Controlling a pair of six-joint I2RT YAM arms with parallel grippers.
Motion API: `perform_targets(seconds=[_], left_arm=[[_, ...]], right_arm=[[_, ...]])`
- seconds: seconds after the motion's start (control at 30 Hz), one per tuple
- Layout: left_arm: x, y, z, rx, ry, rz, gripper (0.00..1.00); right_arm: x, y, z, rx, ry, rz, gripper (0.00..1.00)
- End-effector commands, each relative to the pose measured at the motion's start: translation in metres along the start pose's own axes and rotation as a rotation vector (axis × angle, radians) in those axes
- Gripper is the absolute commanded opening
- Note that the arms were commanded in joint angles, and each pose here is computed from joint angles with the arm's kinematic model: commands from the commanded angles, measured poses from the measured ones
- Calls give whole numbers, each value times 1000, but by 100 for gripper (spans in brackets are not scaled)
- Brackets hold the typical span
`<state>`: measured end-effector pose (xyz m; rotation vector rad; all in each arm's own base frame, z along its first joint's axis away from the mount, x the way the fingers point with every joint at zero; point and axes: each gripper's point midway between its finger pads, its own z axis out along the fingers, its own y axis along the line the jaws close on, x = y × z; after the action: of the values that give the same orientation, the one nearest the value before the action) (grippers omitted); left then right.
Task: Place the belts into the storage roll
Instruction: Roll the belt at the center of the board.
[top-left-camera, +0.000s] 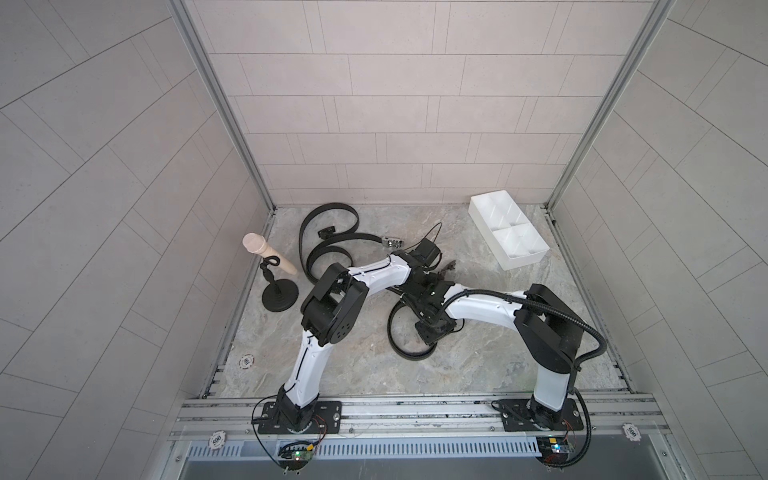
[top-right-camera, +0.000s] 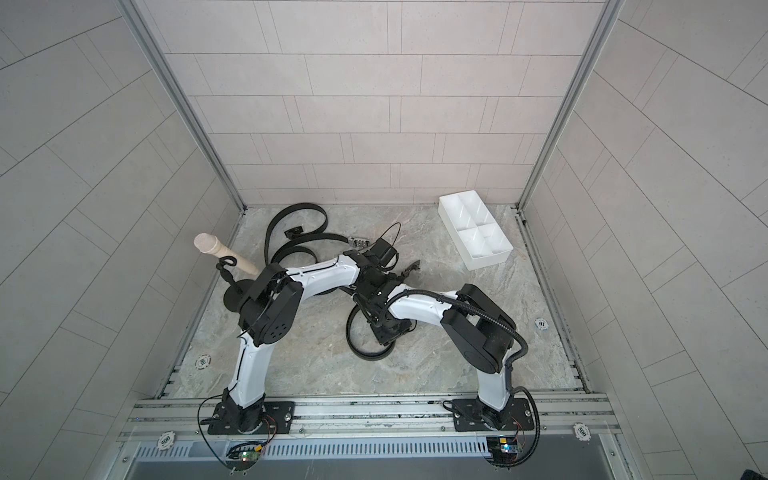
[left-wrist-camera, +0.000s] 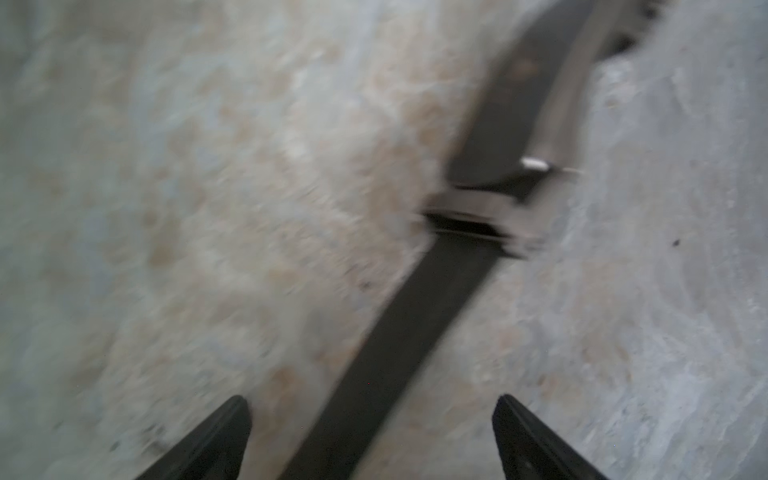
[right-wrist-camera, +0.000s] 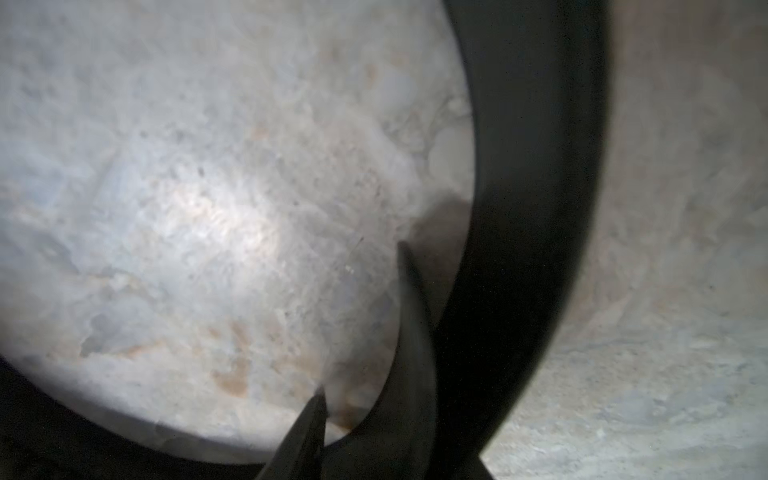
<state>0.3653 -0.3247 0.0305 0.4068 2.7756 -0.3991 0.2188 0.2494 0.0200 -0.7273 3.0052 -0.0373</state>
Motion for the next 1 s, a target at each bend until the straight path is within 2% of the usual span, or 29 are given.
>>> perform_targets(seconds=[0.0, 0.23, 0.33, 0.47, 0.67, 0.83, 0.97], left_arm=[[0, 35, -28, -48, -20, -25, 98], [-9, 41, -71, -50, -104, 4, 100], [5, 47, -82, -66, -98, 9, 100], [41, 56, -84, -102, -51, 25, 100], [90, 61, -77, -154, 12, 66, 100], [109, 61, -69, -178, 47, 94, 99], [116, 58, -59, -180, 79, 113, 94]], right_arm=[[1, -9, -16, 16, -12, 26, 50], [10, -18, -56, -62, -43, 76, 61], [15, -38, -70, -78, -42, 137, 63], [6, -73, -77, -98, -66, 291, 66], [-56, -102, -74, -157, -208, 556, 69], [-116, -81, -68, -205, -264, 580, 72], [-147, -64, -46, -207, -237, 573, 72]])
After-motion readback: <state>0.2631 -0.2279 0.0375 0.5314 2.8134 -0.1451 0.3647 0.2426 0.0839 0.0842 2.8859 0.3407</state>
